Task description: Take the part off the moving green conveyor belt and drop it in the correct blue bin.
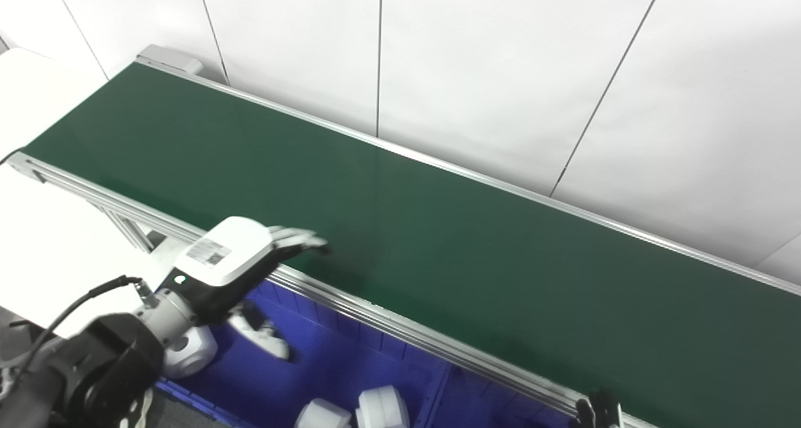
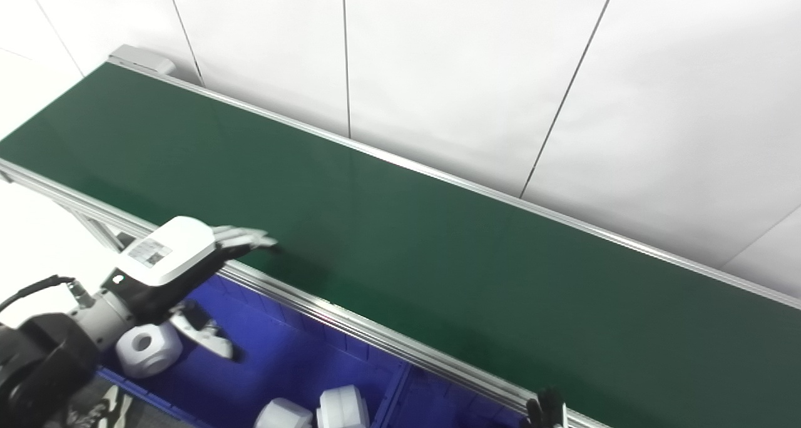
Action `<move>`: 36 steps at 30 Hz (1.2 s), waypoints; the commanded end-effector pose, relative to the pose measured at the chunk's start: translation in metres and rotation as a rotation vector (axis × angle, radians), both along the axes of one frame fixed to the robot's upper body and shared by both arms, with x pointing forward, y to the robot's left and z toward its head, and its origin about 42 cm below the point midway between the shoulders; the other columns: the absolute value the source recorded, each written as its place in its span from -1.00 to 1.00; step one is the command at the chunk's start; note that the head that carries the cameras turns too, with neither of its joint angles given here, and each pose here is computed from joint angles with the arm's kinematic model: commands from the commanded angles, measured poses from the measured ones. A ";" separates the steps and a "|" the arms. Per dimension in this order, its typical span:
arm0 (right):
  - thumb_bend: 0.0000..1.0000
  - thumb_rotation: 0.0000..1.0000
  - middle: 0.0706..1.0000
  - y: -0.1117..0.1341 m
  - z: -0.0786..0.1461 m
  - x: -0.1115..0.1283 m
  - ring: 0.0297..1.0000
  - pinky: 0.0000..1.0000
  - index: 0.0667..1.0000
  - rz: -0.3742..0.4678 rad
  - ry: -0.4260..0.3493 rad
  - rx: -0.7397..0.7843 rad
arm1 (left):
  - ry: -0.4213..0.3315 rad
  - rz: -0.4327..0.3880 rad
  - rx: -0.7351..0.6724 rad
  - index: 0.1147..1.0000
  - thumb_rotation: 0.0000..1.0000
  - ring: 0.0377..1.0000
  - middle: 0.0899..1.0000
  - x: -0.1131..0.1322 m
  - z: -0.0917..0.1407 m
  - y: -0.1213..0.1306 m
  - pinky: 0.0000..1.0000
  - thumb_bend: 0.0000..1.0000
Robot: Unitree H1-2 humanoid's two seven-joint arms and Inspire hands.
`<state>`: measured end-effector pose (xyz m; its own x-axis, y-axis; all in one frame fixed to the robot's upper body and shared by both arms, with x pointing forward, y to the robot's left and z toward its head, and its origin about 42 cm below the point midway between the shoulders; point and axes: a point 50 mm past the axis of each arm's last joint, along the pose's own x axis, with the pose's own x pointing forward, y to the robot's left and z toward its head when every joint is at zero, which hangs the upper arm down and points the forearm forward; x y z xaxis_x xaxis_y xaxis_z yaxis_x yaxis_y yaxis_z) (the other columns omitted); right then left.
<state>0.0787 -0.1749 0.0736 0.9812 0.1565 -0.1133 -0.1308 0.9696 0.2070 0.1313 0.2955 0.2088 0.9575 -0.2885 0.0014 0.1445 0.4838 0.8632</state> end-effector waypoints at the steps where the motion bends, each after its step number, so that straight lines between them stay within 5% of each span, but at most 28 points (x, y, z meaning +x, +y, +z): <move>1: 0.78 1.00 1.00 0.005 0.011 -0.001 1.00 1.00 1.00 -0.017 -0.060 0.007 | -0.017 0.011 -0.156 0.64 -0.18 0.54 0.72 -0.006 0.009 -0.012 0.16 1.00; 5: 0.79 1.00 1.00 0.012 0.014 -0.001 1.00 1.00 1.00 -0.038 -0.073 -0.026 | -0.019 0.035 -0.512 0.84 0.18 0.77 0.86 -0.006 0.003 -0.051 0.52 0.92; 8: 0.76 1.00 0.99 0.018 0.015 -0.002 1.00 1.00 1.00 -0.041 -0.088 -0.060 | -0.002 0.060 -0.645 0.96 0.45 0.93 0.97 -0.002 -0.003 -0.070 0.77 0.84; 11: 0.73 1.00 0.97 0.031 0.016 -0.003 0.98 0.99 1.00 -0.051 -0.101 -0.094 | 0.083 0.086 -0.765 1.00 0.63 1.00 1.00 -0.003 -0.020 -0.080 0.96 0.80; 15: 0.69 0.99 0.94 0.047 0.019 -0.003 0.95 0.96 1.00 -0.066 -0.113 -0.142 | 0.221 0.108 -0.919 1.00 0.62 1.00 1.00 -0.003 -0.039 -0.075 1.00 0.85; 25: 0.67 0.94 0.94 0.069 0.034 0.005 0.97 1.00 1.00 -0.153 -0.123 -0.129 | 0.266 -0.025 -0.891 1.00 0.63 1.00 1.00 0.022 -0.051 -0.067 1.00 0.88; 36: 0.68 0.94 0.95 0.053 0.041 0.009 0.92 0.95 1.00 -0.173 -0.151 -0.131 | 0.184 -0.063 -0.917 1.00 0.81 1.00 1.00 0.013 -0.058 -0.083 1.00 0.84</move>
